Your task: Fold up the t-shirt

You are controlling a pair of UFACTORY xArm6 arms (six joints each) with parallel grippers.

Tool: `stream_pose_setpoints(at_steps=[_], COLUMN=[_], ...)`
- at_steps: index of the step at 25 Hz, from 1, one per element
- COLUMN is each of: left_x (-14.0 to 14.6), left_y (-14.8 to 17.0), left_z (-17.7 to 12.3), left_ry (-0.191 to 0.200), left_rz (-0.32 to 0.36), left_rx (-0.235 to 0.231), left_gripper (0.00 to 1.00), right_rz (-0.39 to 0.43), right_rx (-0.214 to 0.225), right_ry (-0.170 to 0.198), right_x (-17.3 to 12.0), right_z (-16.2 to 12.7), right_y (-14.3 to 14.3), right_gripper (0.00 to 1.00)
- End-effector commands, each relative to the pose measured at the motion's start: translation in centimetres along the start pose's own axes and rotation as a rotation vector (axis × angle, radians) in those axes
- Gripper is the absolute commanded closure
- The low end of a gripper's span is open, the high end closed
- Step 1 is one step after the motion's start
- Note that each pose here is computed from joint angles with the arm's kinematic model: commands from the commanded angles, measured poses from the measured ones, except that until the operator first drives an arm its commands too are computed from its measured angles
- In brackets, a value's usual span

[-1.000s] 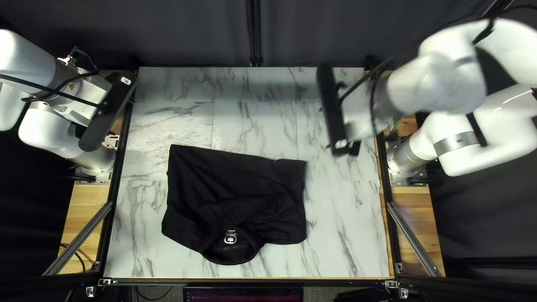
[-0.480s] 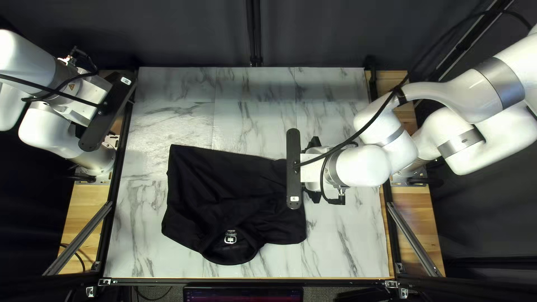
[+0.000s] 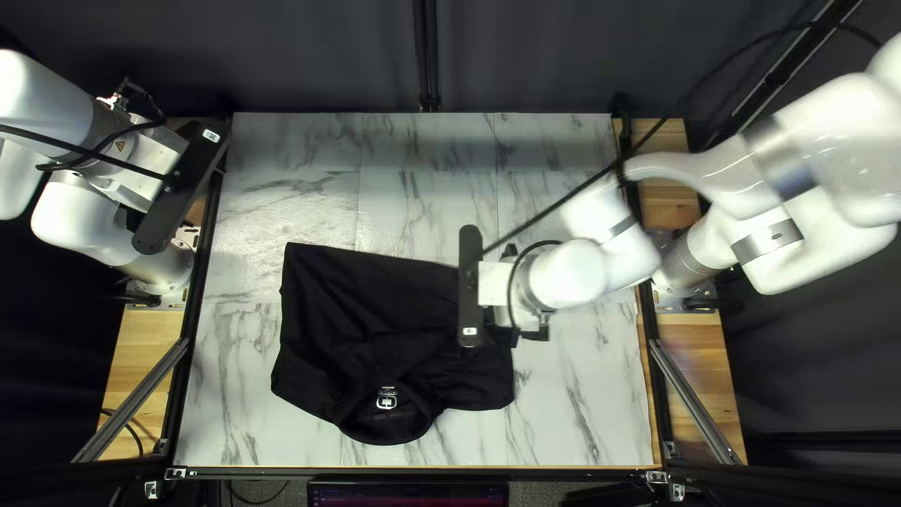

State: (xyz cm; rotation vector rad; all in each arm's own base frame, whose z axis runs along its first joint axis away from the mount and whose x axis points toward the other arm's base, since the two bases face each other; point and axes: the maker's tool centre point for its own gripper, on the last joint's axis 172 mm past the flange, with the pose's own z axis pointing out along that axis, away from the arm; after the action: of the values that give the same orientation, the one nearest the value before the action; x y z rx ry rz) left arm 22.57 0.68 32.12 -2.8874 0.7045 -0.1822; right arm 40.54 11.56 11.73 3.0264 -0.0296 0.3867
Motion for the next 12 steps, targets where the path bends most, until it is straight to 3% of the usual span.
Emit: stream_pose_setpoints(at_steps=[1,8,12], left_x=[0.0,0.0,0.0], left_y=[0.0,0.0,0.0], left_z=[0.0,0.0,0.0], left_ry=[0.000,0.000,0.000], left_rz=[0.000,0.000,0.000], left_rx=[0.000,0.000,0.000], left_gripper=[0.00,0.00,0.00], right_rz=[0.100,0.096,0.154], right_rx=[0.044,0.041,0.146], right_ry=[0.001,0.002,-0.114], right_x=[1.4,1.2,1.1], right_z=[1.7,1.7,3.1], right_y=[-1.7,-1.7,-1.9], right_gripper=[0.00,0.00,0.00])
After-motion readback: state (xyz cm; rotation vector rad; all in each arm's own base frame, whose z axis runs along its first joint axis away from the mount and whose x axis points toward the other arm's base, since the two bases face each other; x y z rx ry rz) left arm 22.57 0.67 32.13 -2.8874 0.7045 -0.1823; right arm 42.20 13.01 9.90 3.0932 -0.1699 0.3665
